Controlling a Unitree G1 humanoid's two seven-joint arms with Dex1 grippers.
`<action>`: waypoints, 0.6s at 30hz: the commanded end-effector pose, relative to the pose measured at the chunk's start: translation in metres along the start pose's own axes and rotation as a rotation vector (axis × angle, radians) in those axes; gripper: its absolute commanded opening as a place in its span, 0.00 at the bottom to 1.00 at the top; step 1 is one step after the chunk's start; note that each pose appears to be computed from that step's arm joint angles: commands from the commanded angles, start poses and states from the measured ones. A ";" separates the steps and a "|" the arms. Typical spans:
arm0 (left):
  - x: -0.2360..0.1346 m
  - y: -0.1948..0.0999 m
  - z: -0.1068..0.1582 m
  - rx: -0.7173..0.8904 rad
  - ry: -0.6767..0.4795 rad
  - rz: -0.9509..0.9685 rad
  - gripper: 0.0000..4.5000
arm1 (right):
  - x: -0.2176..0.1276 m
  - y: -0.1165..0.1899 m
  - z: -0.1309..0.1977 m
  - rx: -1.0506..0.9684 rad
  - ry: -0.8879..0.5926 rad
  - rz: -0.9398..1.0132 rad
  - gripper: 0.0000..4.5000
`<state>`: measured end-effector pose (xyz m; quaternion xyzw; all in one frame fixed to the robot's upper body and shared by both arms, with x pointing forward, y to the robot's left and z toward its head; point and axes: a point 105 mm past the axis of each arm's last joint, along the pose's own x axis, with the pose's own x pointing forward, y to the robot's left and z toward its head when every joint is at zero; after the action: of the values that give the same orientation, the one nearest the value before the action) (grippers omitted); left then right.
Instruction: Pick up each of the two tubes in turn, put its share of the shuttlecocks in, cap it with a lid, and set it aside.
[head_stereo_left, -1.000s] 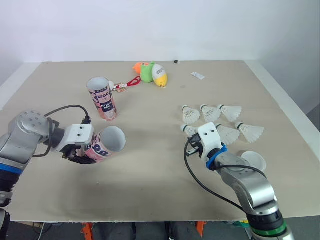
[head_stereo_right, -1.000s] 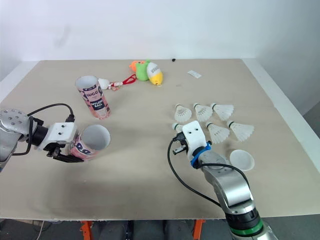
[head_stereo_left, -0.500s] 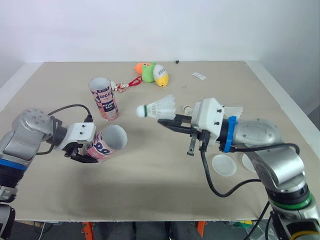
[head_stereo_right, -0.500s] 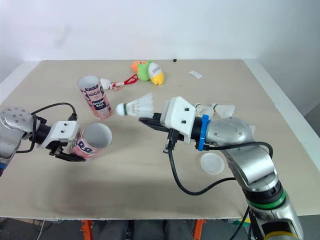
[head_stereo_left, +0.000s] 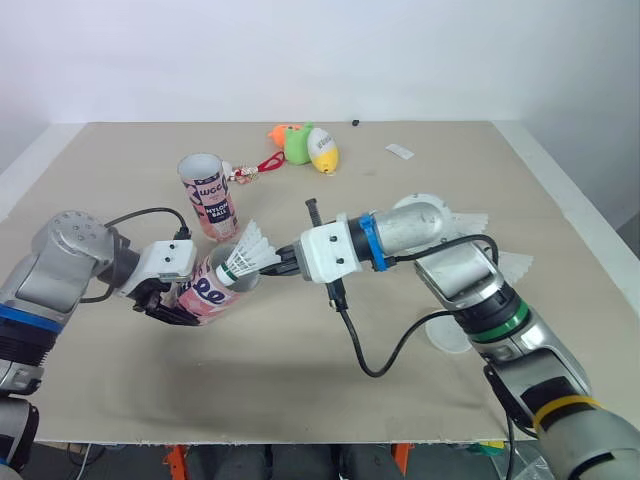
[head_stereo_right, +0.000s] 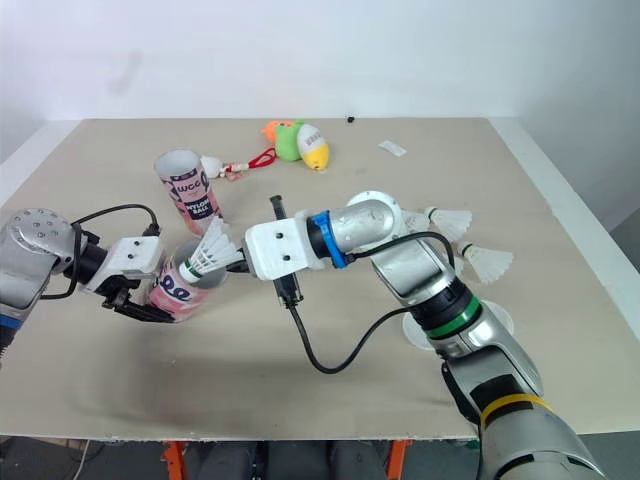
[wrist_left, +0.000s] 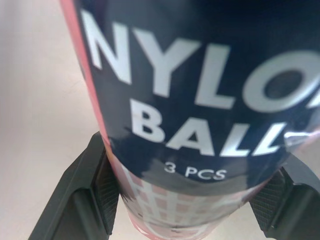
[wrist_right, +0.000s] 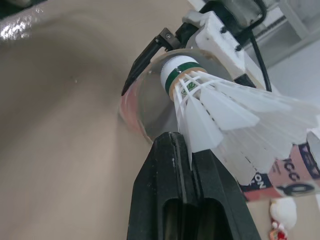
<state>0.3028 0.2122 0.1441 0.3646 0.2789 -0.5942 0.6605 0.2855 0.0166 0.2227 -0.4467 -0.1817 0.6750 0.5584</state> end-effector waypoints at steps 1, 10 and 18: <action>0.015 -0.005 0.008 0.016 -0.024 -0.068 0.66 | 0.011 -0.004 0.001 -0.017 0.012 0.064 0.07; 0.018 -0.004 0.014 0.021 -0.040 -0.078 0.66 | -0.043 -0.021 0.048 0.394 -0.313 0.092 0.53; 0.021 -0.009 0.013 0.006 -0.050 -0.082 0.66 | -0.102 0.004 0.016 0.661 -0.228 -0.215 0.53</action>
<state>0.3039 0.1997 0.1446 0.3534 0.2711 -0.6055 0.6595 0.2733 -0.0695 0.2625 -0.1343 -0.0420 0.7034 0.6967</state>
